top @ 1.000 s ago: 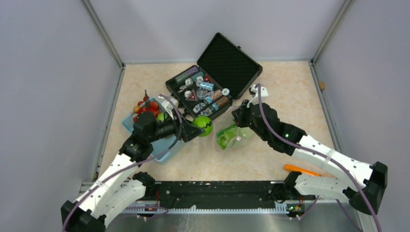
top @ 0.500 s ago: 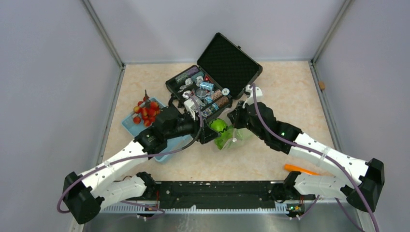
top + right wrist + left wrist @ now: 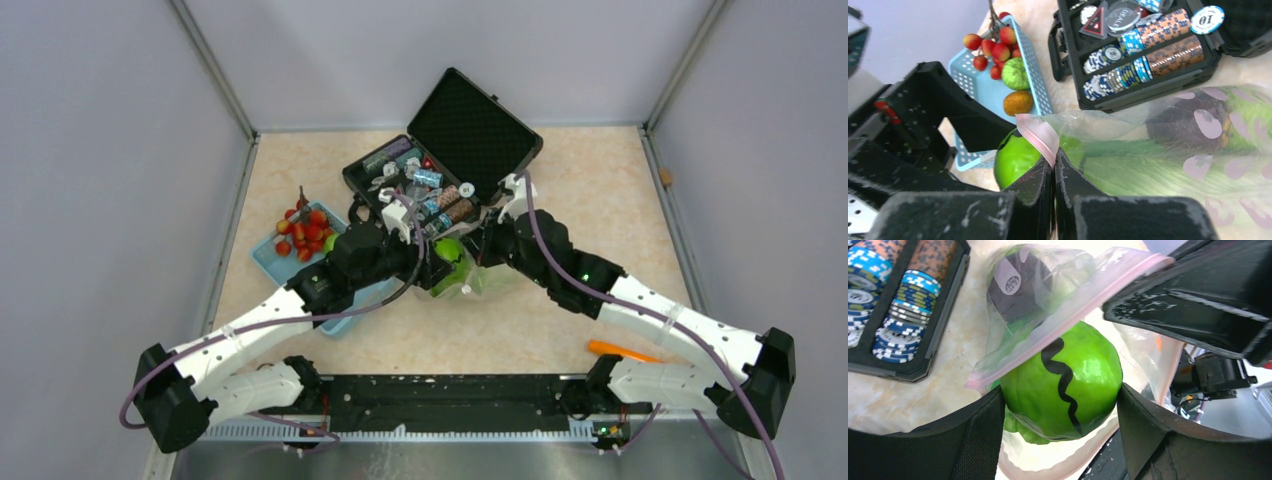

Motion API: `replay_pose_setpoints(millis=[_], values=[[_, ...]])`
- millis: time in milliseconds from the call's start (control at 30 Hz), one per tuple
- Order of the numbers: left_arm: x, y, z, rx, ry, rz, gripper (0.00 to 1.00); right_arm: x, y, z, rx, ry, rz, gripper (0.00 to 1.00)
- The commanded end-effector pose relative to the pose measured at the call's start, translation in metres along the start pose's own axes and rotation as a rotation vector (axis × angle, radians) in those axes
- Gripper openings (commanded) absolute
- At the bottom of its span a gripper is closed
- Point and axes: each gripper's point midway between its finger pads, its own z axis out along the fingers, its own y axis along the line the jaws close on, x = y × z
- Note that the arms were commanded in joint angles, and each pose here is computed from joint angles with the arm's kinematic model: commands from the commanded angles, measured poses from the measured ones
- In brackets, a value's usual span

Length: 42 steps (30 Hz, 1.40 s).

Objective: Place the food in the zip-top bag and seal the zipper
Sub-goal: Place the fake fruit in the zipper food storage bag.

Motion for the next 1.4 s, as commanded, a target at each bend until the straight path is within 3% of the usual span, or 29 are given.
replay_pose_setpoints(millis=[0,167,467,967,1267,1367], values=[[-0.027,-0.004,-0.003,-0.036,-0.07,0.021,0.45,-0.039,0.041,-0.012,-0.162,-0.114,0.081,0.01],[-0.019,-0.017,0.007,-0.018,-0.031,0.018,0.48,-0.046,0.045,-0.011,-0.171,-0.122,0.069,0.01],[-0.025,-0.027,0.006,0.012,-0.048,0.076,0.73,-0.049,0.027,-0.018,-0.089,-0.154,0.067,0.0],[-0.025,-0.046,0.006,0.122,-0.041,0.096,0.93,-0.045,0.017,-0.023,-0.059,-0.166,0.08,0.02],[-0.034,-0.05,-0.005,0.135,-0.091,0.119,0.95,-0.045,0.01,-0.023,-0.027,-0.175,0.086,0.02],[-0.04,-0.05,-0.015,0.129,-0.129,0.125,0.95,-0.053,-0.019,-0.033,0.094,-0.269,0.151,0.0]])
